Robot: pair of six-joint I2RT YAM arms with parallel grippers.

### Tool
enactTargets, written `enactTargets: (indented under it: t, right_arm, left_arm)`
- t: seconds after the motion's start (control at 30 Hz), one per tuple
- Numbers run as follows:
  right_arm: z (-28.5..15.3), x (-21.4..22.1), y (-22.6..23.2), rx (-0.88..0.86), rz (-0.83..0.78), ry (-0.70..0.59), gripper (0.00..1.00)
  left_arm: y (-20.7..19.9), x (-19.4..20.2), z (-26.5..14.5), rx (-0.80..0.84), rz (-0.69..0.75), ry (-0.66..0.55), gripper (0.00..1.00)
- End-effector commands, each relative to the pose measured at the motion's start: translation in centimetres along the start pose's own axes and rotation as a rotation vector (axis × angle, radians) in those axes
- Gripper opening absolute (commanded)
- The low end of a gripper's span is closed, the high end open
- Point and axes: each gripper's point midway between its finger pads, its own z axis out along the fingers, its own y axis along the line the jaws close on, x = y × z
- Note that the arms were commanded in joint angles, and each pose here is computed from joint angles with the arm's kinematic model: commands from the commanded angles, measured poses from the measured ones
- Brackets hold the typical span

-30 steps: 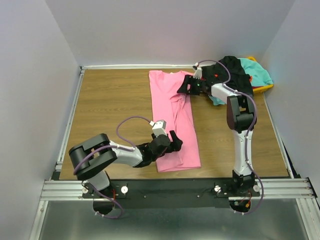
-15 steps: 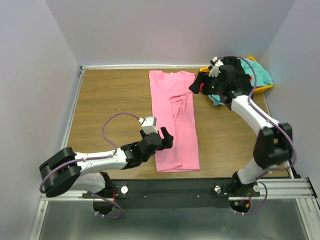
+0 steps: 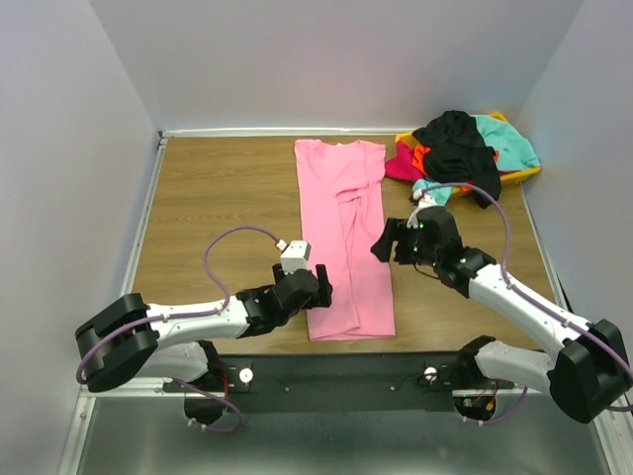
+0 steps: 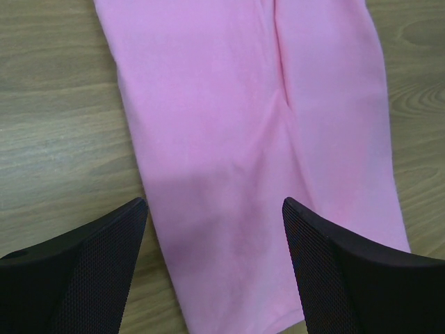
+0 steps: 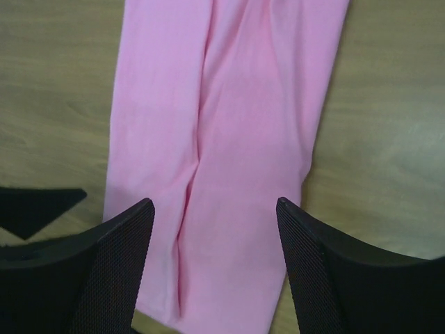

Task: Fold and stack the t-shirts
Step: Fold the tshirt

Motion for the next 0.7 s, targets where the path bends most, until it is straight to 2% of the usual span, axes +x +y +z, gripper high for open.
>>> enactTargets:
  t: [0.0, 0.07, 0.17, 0.3, 0.47, 0.67]
  right_arm:
    - [-1.3, 5.5, -0.5, 0.037, 0.059, 0.094, 0.78]
    - [-1.8, 7.3, -0.1, 0.027, 0.078, 0.132, 0.77]
    - [-2.7, 11.8, -0.1, 0.015, 0.104, 0.286, 0.75]
    - [-3.8, 16.7, 0.2, -0.006, 0.132, 0.43, 0.74]
    - [-4.6, 17.1, -0.9, 0.056, 0.091, 0.46, 0.74]
    - [-4.9, 18.0, -1.0, 0.073, 0.12, 0.507, 0.72]
  left_arm:
    - [1.4, 2.2, -0.8, -0.007, -0.004, 0.074, 0.87]
    - [1.8, 2.7, -1.0, -0.013, -0.043, 0.08, 0.87]
    - [2.4, 3.5, -1.3, -0.016, -0.064, 0.097, 0.87]
    - [2.7, 4.7, -1.4, -0.013, -0.063, 0.144, 0.85]
    - [2.7, 6.6, -1.5, -0.024, -0.028, 0.231, 0.82]
    - [3.0, 8.3, -2.6, -0.002, -0.055, 0.281, 0.8]
